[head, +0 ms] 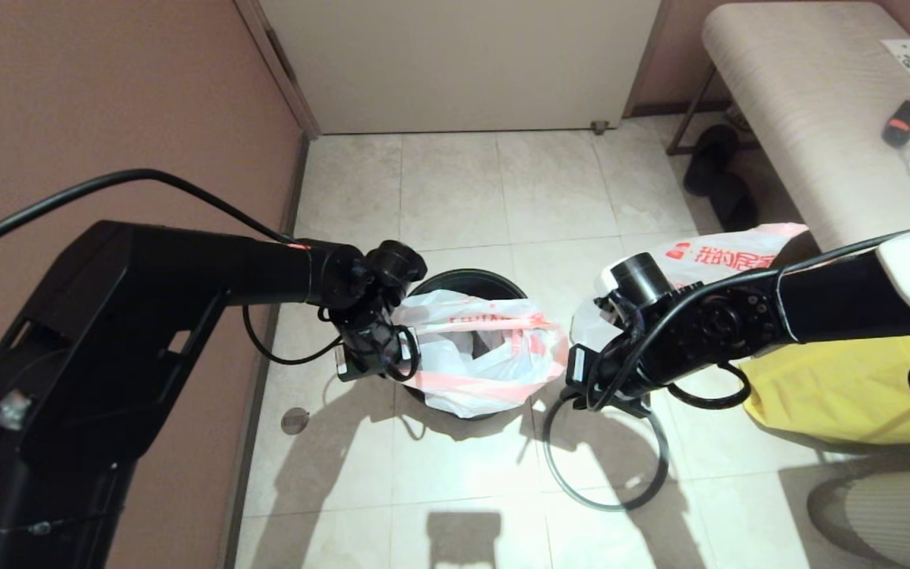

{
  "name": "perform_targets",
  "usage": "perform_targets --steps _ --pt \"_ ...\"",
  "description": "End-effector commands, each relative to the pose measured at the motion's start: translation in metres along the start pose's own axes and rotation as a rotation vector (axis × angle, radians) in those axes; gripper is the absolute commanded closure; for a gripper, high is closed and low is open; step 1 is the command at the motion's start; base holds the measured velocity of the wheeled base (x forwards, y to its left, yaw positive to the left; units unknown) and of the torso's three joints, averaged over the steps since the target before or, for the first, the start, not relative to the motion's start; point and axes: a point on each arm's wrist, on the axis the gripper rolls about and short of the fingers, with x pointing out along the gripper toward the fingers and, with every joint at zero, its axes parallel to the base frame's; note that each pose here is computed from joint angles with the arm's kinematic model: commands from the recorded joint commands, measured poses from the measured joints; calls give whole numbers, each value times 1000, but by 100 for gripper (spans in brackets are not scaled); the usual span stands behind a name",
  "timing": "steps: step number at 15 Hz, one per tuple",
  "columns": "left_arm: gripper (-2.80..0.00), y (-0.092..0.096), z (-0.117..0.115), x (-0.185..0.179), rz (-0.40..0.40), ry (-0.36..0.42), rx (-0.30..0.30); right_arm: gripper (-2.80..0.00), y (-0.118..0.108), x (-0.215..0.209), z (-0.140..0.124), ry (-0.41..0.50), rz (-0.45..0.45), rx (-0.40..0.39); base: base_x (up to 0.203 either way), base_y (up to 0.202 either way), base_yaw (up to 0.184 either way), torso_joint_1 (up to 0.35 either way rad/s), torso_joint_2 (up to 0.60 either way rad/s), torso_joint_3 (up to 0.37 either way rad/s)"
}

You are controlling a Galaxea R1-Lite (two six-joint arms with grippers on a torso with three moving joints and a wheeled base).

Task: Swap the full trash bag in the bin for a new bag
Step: Put the new garbage bag on the trash can

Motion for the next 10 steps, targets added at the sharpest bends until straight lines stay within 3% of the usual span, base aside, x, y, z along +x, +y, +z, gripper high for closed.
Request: perform_targets --steps 1,8,10 --pt "0 -1 -1 1 4 5 1 -280 -4 17 2 -19 20 50 0 0 0 0 0 0" --pt "0 -5 -3 -4 -10 -1 7 -280 -4 42 13 -120 104 223 0 0 0 0 0 0" --pt "0 -5 -3 -5 -11 -3 6 -280 -3 47 10 -116 104 225 0 0 0 0 0 0"
